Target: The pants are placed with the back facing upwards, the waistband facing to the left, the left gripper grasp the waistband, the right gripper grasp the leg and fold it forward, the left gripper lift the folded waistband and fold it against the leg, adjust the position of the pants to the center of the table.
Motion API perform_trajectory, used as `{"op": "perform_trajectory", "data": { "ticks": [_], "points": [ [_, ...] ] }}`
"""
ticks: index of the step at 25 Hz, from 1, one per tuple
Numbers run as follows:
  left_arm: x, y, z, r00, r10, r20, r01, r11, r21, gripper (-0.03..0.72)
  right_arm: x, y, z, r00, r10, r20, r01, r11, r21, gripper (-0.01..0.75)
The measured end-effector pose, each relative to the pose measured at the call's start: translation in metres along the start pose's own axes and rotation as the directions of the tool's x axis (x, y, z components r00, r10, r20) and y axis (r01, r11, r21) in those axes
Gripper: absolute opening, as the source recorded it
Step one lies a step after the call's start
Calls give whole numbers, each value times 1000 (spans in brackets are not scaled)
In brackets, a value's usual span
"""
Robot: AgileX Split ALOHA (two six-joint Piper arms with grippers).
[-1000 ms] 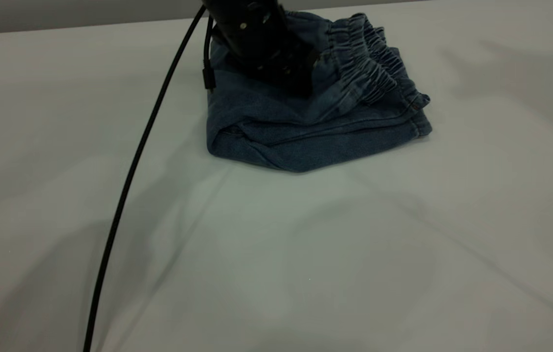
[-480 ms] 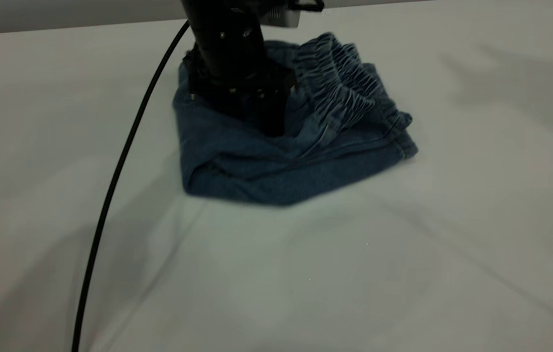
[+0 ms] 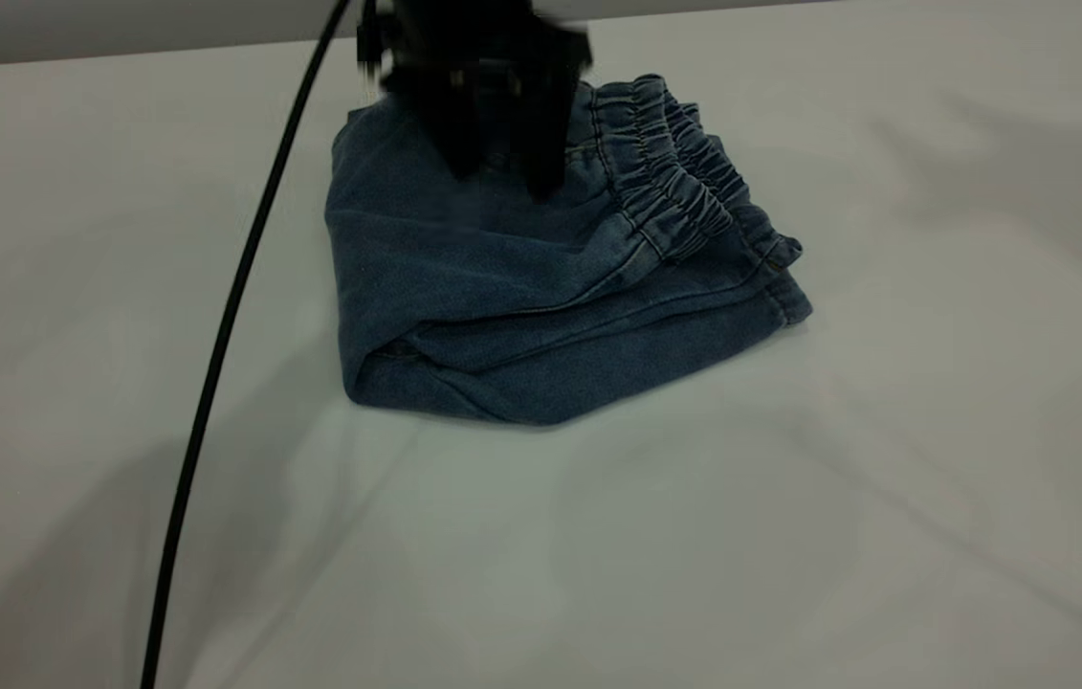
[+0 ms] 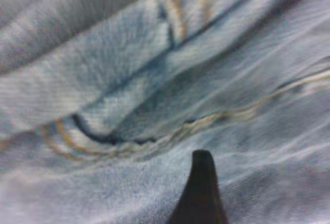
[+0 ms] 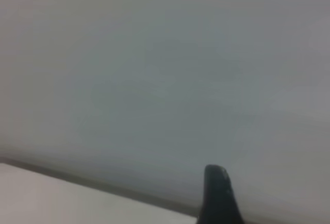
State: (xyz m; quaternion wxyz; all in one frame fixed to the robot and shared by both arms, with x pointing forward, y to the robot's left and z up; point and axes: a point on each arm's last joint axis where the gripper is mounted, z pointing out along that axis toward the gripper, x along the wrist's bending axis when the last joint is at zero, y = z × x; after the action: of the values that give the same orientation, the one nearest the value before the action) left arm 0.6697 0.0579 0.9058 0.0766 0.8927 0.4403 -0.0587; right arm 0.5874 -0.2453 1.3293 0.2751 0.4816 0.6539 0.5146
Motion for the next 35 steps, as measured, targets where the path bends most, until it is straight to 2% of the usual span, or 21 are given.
{"op": "perform_trajectory", "data": {
  "ticks": [4, 8, 15, 18, 21, 28, 31, 35],
  "points": [
    [-1, 20, -49, 997, -20, -75, 8, 988, -157, 548, 14, 10, -30, 1000, -15, -24, 13, 998, -59, 404],
    [-4, 25, -96, 988, -39, -147, -2, 963, -271, 548, 30, 15, -57, 996, -12, -91, 3, 995, -98, 404],
    [-11, 5, -186, 951, -116, -287, -16, 907, -421, 548, 48, 1, -98, 992, -32, -124, 24, 998, -63, 404],
    [-21, -10, -227, 949, -150, -278, -10, 865, -502, 548, 55, -12, -117, 990, -76, -120, 72, 997, -37, 404],
    [-31, -27, -266, 949, -173, -265, -12, 818, -575, 548, 64, -31, -134, 983, -102, -154, 102, 995, -9, 404],
    [-59, -76, -338, 966, -158, -203, -31, 712, -701, 549, 80, -77, -173, 977, -102, -187, 111, 993, 38, 404],
    [-70, -100, -350, 978, -141, -157, -13, 704, -710, 549, 85, -98, -186, 979, -90, -185, 102, 993, 58, 404],
    [-77, -136, -356, 976, -144, -161, -9, 717, -697, 549, 95, -123, -205, 974, -59, -220, 74, 996, 59, 404]
  ]
}}
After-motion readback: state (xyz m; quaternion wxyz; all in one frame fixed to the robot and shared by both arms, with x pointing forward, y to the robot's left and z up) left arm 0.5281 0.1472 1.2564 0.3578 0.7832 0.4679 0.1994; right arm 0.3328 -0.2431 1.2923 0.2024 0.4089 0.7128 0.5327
